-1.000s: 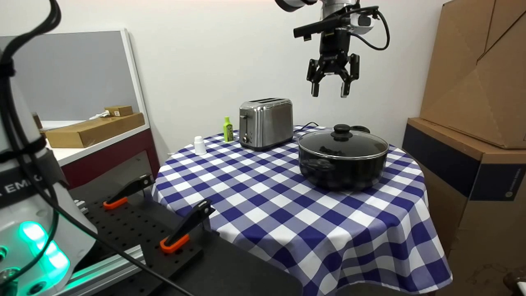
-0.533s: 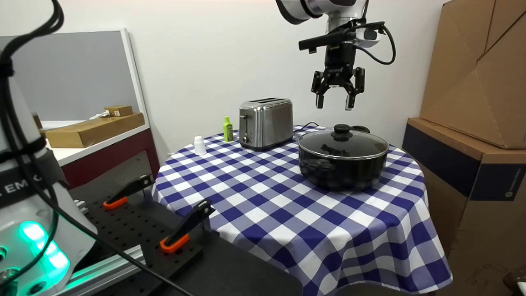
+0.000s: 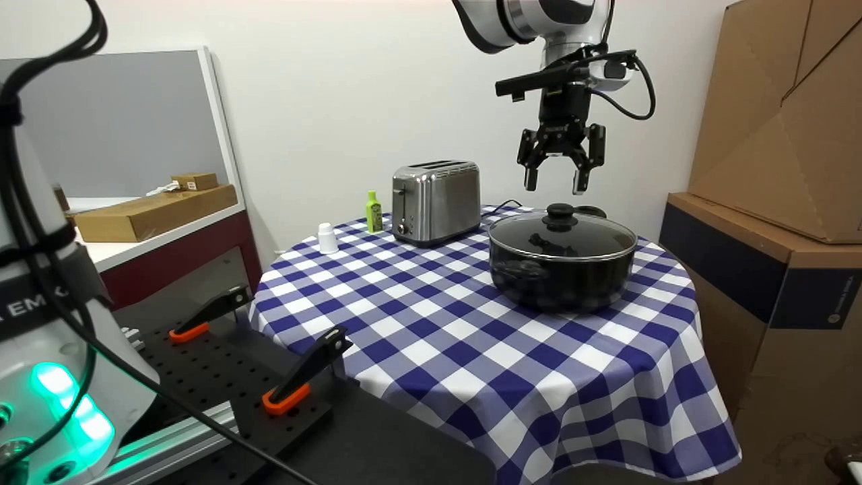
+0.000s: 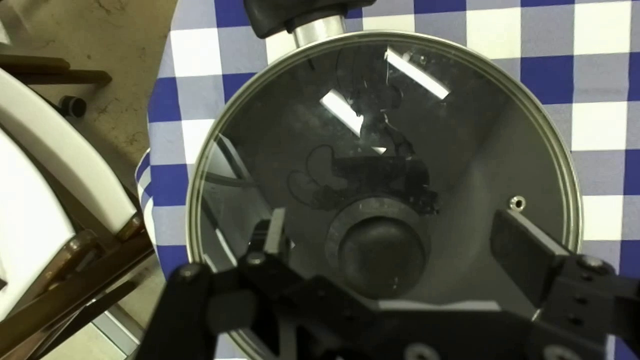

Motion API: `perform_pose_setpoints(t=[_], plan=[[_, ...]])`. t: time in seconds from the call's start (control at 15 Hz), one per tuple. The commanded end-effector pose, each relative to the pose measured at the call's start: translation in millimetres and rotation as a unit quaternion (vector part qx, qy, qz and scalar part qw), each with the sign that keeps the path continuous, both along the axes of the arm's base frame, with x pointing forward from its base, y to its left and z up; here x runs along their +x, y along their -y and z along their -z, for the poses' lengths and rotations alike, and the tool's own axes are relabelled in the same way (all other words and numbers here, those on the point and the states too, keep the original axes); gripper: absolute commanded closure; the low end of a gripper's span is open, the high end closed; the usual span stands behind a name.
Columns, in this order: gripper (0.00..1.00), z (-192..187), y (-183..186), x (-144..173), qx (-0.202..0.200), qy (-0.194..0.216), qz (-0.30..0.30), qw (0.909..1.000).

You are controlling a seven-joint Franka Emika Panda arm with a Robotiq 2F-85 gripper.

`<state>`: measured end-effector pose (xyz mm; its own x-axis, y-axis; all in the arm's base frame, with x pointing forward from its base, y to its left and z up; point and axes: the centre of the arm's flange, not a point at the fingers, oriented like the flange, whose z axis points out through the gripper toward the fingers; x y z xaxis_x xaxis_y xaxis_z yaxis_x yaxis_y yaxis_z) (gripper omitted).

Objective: Uncover the pot and put the lid on the table

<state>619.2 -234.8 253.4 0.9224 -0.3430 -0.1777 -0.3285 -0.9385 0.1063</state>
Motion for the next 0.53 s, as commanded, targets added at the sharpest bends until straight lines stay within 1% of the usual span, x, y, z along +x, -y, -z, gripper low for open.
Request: perform_pose_setpoints(t=[0.0, 0.47], plan=[[0.00, 12.8, 6.5, 9.7, -0.011, 0.005, 0.018, 0.9998], [0.00, 23.8, 15.6, 17.8, -0.026, 0.016, 0.042, 0.9986]])
